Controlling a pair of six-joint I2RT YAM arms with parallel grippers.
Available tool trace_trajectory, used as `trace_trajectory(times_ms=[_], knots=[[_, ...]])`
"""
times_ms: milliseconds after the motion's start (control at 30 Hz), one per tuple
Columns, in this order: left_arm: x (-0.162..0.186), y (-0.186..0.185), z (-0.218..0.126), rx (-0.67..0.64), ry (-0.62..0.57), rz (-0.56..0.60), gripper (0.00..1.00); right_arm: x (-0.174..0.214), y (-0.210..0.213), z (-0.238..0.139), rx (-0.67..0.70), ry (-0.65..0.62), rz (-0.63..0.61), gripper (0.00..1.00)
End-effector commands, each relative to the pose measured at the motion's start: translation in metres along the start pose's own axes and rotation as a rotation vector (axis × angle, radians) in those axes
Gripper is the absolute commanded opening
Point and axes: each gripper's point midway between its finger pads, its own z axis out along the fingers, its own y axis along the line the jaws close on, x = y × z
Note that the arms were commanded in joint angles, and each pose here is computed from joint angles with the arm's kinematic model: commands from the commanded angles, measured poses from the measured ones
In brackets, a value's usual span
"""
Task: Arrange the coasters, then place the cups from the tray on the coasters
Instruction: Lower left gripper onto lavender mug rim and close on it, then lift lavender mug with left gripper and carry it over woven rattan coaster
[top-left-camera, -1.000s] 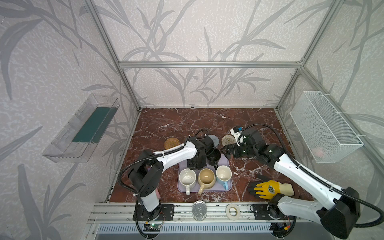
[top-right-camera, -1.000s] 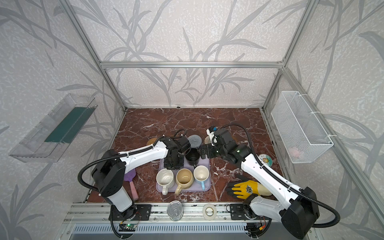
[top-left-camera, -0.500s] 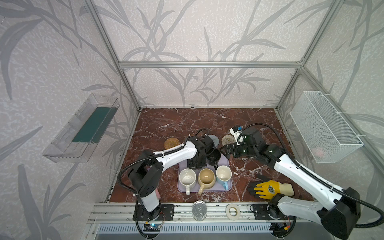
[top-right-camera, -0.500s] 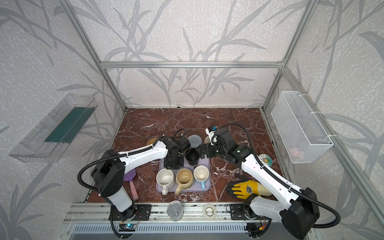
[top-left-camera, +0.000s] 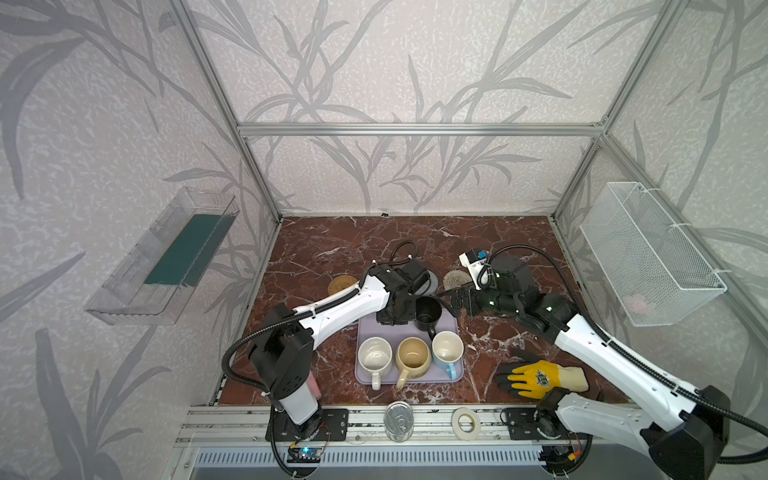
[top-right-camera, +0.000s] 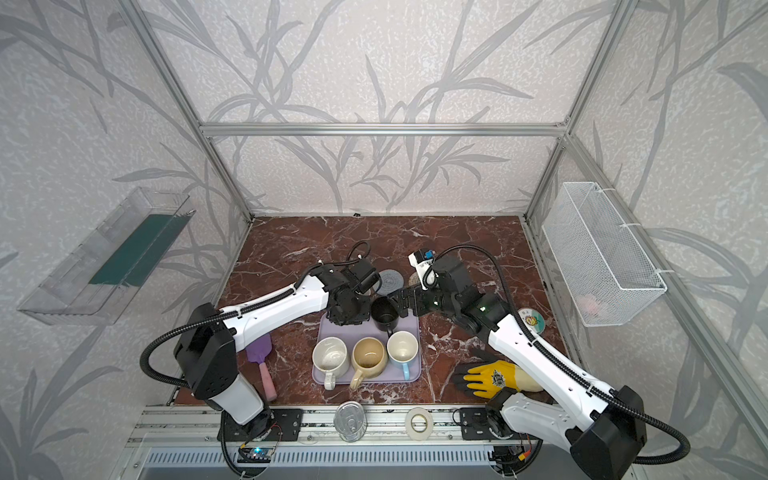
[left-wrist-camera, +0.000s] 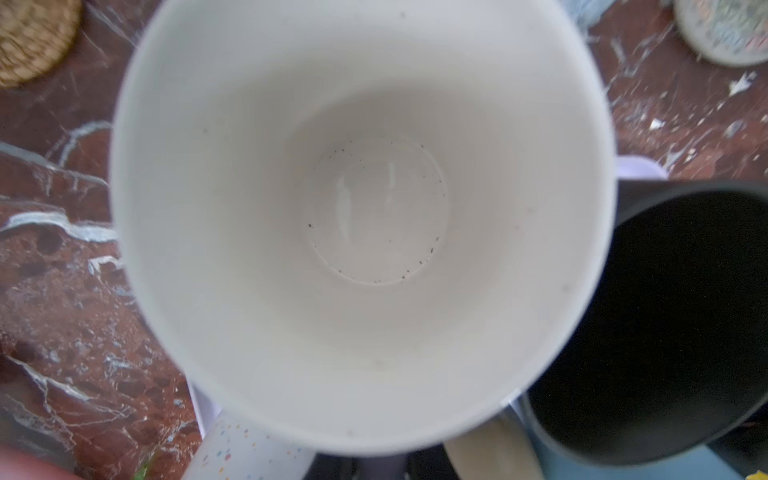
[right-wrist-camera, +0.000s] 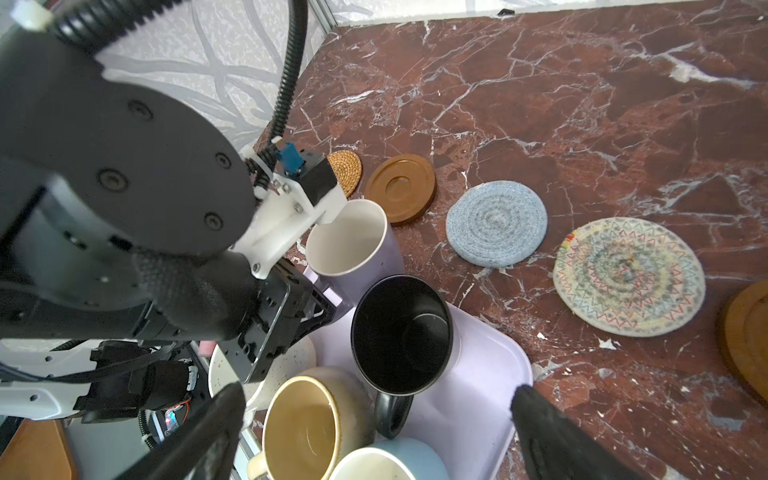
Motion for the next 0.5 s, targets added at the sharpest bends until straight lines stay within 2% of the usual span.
trace_trajectory(times_ms=[0,233,467], knots=[[-0.028,0.000,-0.029,0.011,-0.127,-0.006,0.00,-0.005,0.008,-0.004,-0.032,-0.033,-0.031,0.99],[-0.032,0.002,-0.036,0.013,-0.138,-0.002,0.00,-0.004,0.011,0.001,-0.049,-0.029,-0.034,0.99],[-0.049,0.020,-0.055,-0.061,-0.201,0.003,0.00,-0.007,0.019,0.007,-0.076,-0.023,-0.049,0.99]])
